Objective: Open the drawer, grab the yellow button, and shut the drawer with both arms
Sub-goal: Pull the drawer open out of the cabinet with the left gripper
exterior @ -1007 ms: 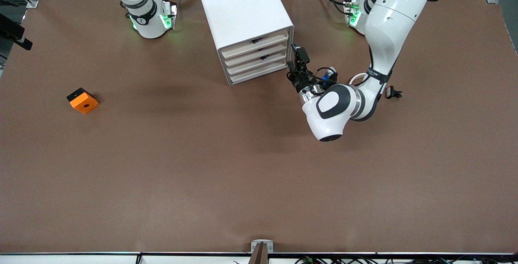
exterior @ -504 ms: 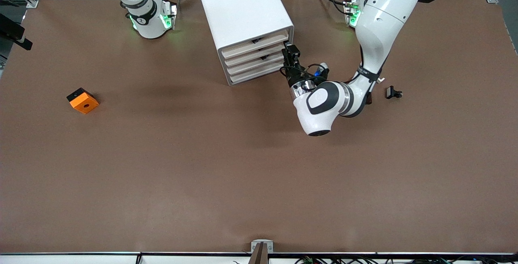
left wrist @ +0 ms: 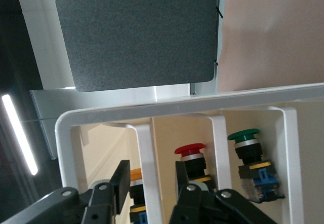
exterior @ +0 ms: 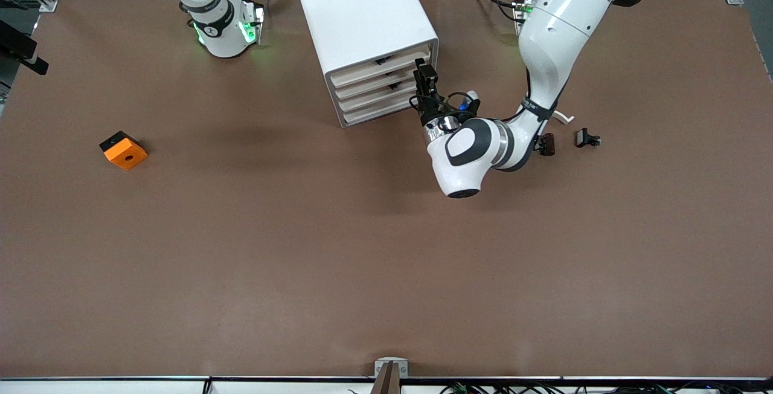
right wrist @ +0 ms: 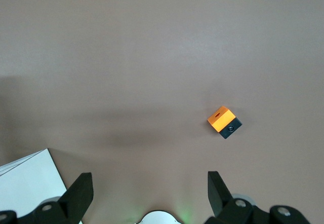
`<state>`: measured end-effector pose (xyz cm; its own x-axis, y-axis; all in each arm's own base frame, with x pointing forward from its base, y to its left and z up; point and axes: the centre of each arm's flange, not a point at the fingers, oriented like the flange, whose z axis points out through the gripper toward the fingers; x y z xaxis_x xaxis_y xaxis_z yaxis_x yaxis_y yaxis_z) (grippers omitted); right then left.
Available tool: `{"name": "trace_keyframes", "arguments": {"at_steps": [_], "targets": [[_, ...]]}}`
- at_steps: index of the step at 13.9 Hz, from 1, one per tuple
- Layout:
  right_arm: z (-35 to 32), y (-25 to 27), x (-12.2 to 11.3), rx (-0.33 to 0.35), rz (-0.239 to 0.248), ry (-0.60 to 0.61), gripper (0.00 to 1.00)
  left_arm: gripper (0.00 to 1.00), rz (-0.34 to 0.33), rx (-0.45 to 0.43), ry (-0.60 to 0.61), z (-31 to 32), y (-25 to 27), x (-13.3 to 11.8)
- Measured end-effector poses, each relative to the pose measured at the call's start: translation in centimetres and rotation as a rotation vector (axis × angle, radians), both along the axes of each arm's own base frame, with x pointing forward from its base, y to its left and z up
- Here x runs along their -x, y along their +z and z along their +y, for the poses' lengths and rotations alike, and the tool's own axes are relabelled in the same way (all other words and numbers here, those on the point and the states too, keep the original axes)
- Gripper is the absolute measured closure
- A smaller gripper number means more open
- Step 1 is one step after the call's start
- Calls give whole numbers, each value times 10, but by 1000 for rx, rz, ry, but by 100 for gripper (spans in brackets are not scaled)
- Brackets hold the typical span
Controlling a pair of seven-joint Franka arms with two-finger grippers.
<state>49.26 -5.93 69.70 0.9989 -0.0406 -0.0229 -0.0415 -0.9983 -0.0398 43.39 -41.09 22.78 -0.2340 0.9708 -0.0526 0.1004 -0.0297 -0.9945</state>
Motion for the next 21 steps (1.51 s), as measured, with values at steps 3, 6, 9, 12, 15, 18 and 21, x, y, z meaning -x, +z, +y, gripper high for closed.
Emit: {"name": "trace_keyframes", "arguments": {"at_steps": [3, 6, 9, 12, 15, 18, 21], "targets": [[0, 0, 0, 0, 0, 0, 0, 57, 15, -38, -8, -5, -2, 6], [0, 0, 0, 0, 0, 0, 0, 57, 36, -56, -42, -15, -9, 26], [0, 0, 0, 0, 0, 0, 0, 57, 55, -71, -78, -24, -15, 47], [0, 0, 0, 0, 0, -1, 0, 73, 48, -68, -96, -31, -8, 56], [-1, 0, 0, 0, 0, -1, 0, 92, 40, -69, -98, -31, 0, 56], [-1, 0, 0, 0, 0, -2, 0, 93, 43, -76, -94, -29, -2, 56], [-1, 0, 0, 0, 1, -6, 0, 93, 43, -76, -86, -26, -2, 52]]}}
